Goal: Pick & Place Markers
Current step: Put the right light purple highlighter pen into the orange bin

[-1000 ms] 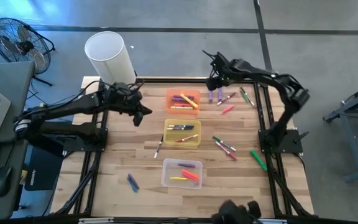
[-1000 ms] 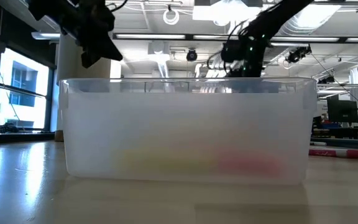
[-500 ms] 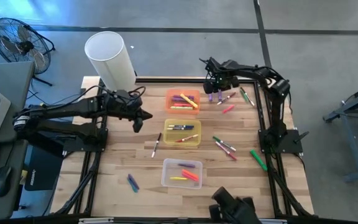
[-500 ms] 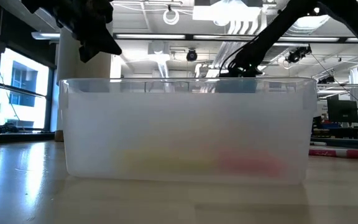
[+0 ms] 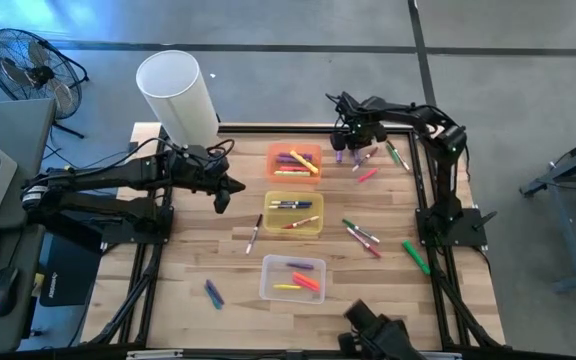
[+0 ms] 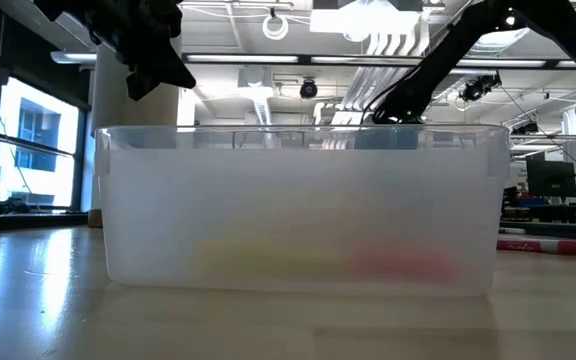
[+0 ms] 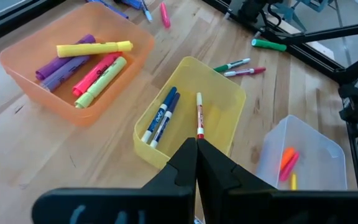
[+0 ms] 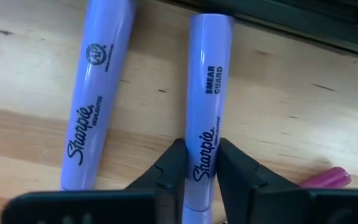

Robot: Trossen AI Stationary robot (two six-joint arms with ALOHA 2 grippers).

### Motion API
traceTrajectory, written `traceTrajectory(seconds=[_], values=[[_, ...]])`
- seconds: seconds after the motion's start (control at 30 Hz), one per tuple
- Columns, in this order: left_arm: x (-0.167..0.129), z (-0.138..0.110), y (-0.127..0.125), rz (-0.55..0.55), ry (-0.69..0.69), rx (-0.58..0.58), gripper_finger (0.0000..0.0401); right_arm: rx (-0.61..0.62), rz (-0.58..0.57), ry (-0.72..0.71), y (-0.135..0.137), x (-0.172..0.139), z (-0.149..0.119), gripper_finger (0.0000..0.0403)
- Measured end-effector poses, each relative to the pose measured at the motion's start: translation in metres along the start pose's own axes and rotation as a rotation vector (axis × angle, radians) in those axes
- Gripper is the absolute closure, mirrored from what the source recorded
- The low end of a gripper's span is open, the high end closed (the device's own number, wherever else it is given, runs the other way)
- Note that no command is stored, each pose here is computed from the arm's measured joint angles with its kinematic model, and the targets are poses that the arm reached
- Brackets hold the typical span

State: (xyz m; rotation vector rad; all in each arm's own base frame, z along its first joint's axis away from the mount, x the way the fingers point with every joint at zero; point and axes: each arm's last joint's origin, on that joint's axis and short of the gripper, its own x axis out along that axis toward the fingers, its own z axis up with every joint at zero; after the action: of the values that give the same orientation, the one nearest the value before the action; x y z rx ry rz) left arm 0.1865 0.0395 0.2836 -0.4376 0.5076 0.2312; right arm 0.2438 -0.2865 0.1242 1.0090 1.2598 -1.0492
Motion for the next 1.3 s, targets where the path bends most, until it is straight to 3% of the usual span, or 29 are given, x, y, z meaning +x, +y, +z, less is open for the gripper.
traceTrajectory(seconds=[0.23,0.3,0.4,0.5,0.63,0.83,0.97,1.1,1.3], values=[[0.000,0.000,0.000,-0.002,0.004,0.007,0.0401,-0.044,0.015,-0.031,-0.003,-0.018,-0.009,0.0350],[0.000,0.000,0.000,-0.002,0.003,0.018,0.0401,-0.074,0.028,-0.043,-0.001,-0.035,-0.016,0.0350],[0.000,0.000,0.000,-0.002,0.003,0.019,0.0401,-0.134,0.080,-0.210,0.006,-0.081,-0.022,0.0350],[0.000,0.000,0.000,-0.002,0.003,0.028,0.0401,-0.271,0.096,-0.353,0.016,-0.115,-0.037,0.0350],[0.000,0.000,0.000,-0.001,0.002,0.044,0.0401,-0.512,0.210,-0.604,0.048,-0.155,-0.056,0.0350],[0.000,0.000,0.000,-0.001,0.001,0.045,0.0401,-0.805,0.240,-0.751,0.103,-0.159,-0.088,0.0350],[0.000,0.000,0.000,-0.002,0.000,0.045,0.0401,-0.934,0.202,-0.760,0.131,-0.152,-0.096,0.0350],[0.000,0.000,0.000,-0.002,-0.001,0.044,0.0401,-0.979,0.239,-0.653,0.145,-0.140,-0.082,0.0350],[0.000,0.000,0.000,-0.004,0.000,0.025,0.0401,-1.020,0.206,-0.410,0.162,-0.119,-0.055,0.0350]])
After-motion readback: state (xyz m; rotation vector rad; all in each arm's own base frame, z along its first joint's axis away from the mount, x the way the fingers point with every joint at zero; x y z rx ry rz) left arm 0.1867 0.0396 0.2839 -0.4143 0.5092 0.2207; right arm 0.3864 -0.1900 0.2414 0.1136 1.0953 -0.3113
